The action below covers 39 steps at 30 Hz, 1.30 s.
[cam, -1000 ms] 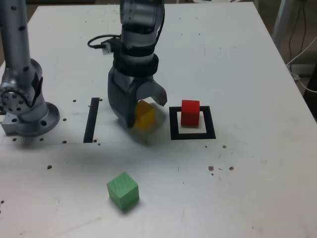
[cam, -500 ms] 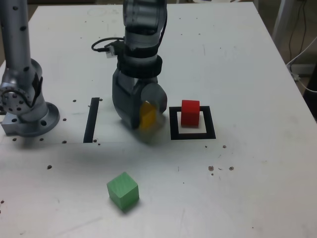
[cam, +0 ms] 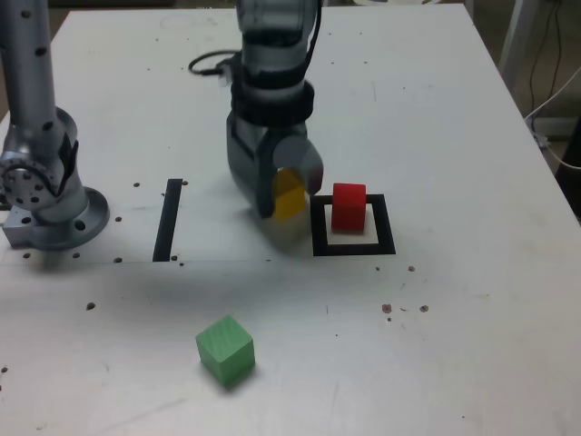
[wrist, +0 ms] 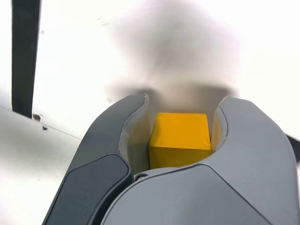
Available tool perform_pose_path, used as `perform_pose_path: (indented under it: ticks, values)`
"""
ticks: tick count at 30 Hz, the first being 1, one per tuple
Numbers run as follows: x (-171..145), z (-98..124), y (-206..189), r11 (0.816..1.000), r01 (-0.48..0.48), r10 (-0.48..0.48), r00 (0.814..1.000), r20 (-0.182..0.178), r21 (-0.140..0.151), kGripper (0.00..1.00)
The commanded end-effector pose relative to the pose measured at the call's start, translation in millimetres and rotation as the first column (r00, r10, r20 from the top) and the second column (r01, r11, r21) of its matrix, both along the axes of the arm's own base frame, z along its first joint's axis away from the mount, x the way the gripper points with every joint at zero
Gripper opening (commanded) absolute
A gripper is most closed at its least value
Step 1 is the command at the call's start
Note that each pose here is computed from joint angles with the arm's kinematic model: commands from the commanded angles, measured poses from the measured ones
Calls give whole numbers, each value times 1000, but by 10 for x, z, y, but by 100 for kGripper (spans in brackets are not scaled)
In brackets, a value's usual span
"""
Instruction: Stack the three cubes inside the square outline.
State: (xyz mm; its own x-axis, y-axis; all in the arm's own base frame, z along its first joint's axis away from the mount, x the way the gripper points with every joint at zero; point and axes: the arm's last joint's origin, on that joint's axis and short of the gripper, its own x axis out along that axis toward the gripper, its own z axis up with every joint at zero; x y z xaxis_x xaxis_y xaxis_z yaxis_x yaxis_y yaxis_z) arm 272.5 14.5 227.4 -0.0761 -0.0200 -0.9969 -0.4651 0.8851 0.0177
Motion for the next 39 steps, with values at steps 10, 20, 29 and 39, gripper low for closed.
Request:
perform_pose_path:
  ticks: [10, 20, 29, 39]
  values:
    - [258, 415, 81, 945, 310, -311, 950, -10, 100, 19]
    - [638, 460, -18, 913, 402, -399, 915, -59, 73, 19]
    - [818, 331, -132, 903, 428, -425, 903, -68, 37, 19]
    - [876, 258, -204, 894, 446, -443, 893, -77, 33, 19]
